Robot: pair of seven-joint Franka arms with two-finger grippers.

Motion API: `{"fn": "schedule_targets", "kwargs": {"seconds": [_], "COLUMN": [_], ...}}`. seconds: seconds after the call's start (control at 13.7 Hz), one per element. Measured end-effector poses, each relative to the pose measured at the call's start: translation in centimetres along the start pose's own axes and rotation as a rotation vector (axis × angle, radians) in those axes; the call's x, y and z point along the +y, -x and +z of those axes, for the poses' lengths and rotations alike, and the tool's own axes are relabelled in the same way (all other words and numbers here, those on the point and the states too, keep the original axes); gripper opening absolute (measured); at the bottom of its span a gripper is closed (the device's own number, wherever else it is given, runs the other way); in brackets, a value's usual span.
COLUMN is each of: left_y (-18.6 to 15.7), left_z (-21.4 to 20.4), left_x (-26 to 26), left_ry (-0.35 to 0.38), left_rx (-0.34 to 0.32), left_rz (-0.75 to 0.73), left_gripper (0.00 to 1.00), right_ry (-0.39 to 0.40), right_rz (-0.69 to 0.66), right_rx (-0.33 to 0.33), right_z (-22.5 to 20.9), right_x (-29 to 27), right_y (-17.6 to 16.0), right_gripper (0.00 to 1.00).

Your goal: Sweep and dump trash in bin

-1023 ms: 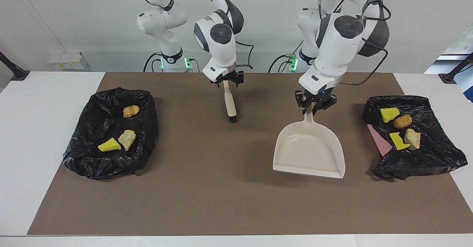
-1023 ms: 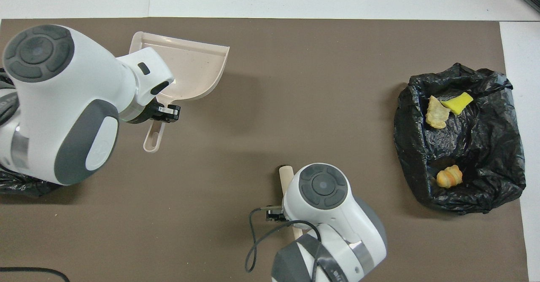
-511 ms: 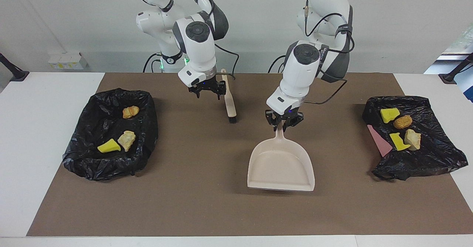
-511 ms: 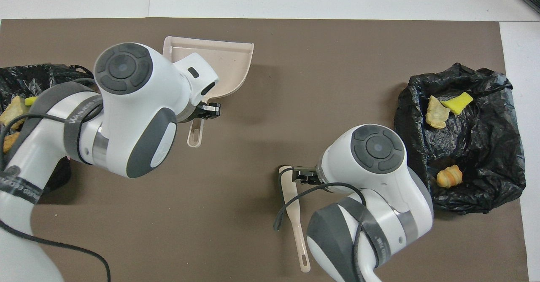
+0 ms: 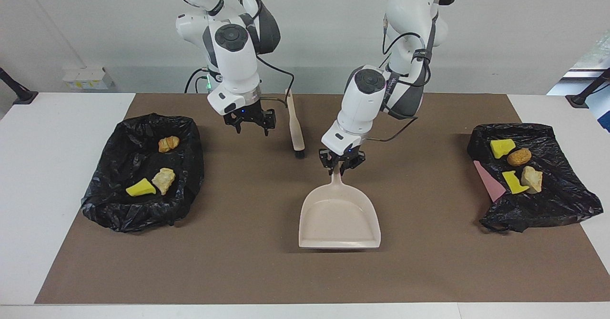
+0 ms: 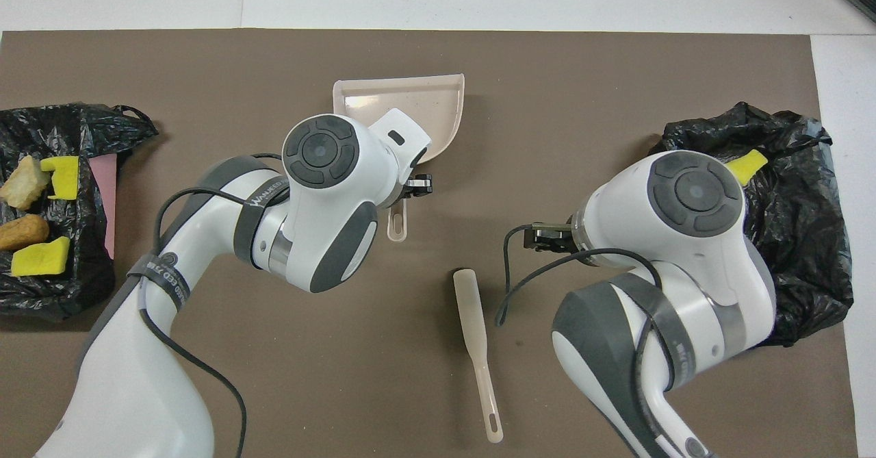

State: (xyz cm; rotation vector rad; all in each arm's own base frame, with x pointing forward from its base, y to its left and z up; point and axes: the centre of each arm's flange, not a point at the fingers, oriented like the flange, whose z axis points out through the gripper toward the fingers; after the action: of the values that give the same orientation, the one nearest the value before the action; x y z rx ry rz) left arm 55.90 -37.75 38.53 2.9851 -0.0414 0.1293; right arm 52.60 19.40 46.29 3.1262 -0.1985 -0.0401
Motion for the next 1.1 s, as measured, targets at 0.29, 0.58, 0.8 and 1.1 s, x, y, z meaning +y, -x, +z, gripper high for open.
{"fn": "schedule_targets", "kwargs": {"seconds": [0.29, 0.58, 0.8, 1.1], "left_y": [1.0, -0.6, -2.1, -4.6], "left_z": [4.6, 2.6, -0.9, -4.0], "left_x": [2.6, 1.9, -0.5, -5.4], "left_ry": [0.022, 0.034, 0.028, 0.006], "left_rx": [0.006, 0.042, 0.053, 0.060], "left_rz": [-0.043, -0.065, -0.104, -0.138], "left_gripper": [0.36, 0.81, 1.00, 1.00], "right_ry": [-0.001, -0.014, -0.012, -0.013], "right_rz": [0.034, 0.086, 0.109, 0.123], "right_rx": [0.045, 0.074, 0.073, 0.088], "right_z": [-1.9, -3.8, -5.5, -7.4], "right_x": [2.3, 4.9, 6.3, 8.2], "right_y": [-2.2, -3.9, -4.4, -4.8], "right_gripper": [0.99, 1.00, 1.00, 1.00]}}
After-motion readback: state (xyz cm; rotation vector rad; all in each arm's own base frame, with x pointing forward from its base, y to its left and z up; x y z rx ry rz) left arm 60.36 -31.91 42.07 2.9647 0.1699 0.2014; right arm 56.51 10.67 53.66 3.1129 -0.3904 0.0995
